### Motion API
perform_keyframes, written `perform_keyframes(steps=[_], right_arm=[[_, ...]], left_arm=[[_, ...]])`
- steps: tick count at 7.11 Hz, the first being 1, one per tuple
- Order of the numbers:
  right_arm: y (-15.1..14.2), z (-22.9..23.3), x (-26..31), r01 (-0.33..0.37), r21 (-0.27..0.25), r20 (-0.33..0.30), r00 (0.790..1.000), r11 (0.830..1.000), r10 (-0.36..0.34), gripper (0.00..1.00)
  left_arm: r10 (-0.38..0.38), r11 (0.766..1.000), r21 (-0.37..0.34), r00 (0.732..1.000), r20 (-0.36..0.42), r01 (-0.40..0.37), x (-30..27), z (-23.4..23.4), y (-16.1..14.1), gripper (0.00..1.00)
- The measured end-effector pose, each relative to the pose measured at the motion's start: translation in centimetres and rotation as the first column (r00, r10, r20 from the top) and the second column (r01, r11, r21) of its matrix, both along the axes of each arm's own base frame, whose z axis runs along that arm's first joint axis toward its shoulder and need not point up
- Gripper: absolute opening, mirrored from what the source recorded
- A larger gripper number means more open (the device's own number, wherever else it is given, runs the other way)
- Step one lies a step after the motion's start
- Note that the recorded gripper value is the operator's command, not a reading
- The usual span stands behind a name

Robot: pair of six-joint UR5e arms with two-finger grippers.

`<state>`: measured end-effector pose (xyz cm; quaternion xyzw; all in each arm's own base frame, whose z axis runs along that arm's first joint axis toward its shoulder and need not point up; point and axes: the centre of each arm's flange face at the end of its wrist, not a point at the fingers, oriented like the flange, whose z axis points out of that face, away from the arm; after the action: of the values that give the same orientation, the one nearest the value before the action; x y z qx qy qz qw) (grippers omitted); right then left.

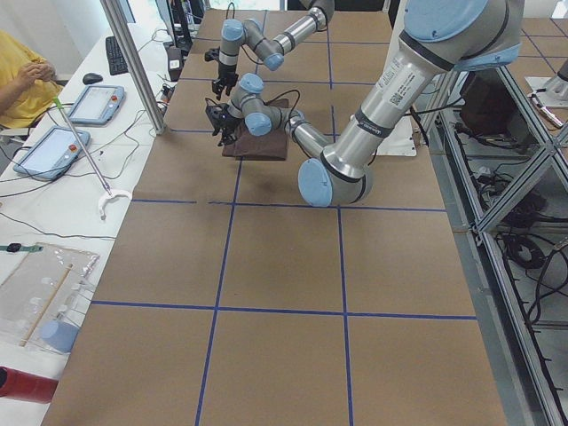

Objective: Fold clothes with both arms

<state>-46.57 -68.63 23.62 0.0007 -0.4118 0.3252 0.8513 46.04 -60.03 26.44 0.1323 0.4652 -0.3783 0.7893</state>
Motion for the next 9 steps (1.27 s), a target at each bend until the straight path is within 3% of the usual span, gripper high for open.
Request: perform_keyframes(steps=[2,3,4,5,7,8,9], right_arm=[[0.9,4.7,6.0,0.077,0.055,-0.006,0.997,0.996,-0.077,1.00],[1.6,8.5,10.4,0.144,0.099,-0.025,0.989,0.985,-0.143,1.00],[2.1,12.2,15.7,0.213,0.145,-0.044,0.977,0.966,-0.209,1.00],[2.2,15.7,21.6,0.273,0.190,-0.065,0.962,0.943,-0.265,1.00],[2.0,20.5,33.7,0.360,0.270,-0.094,0.933,0.893,-0.347,1.00],[2.1,21.6,38.7,0.409,0.289,-0.124,0.913,0.866,-0.390,1.00],[2.5,22.2,43.3,0.479,0.296,-0.174,0.878,0.826,-0.447,1.00]], left_arm=[[0.075,0.994,0.076,0.997,0.008,-0.076,-4.1,0.7,2.7,1.00],[0.165,0.978,0.122,0.985,0.045,-0.170,-6.9,1.9,3.5,1.00],[0.267,0.944,0.170,0.958,0.106,-0.282,-10.8,4.0,3.5,1.00],[0.357,0.895,0.213,0.917,0.180,-0.391,-15.3,6.6,2.8,1.00],[0.472,0.771,0.282,0.810,0.349,-0.571,-27.1,13.3,1.7,1.00],[0.489,0.714,0.299,0.757,0.434,-0.633,-33.7,16.5,1.6,1.00],[0.488,0.682,0.286,0.710,0.507,-0.673,-40.1,18.5,1.6,1.00]])
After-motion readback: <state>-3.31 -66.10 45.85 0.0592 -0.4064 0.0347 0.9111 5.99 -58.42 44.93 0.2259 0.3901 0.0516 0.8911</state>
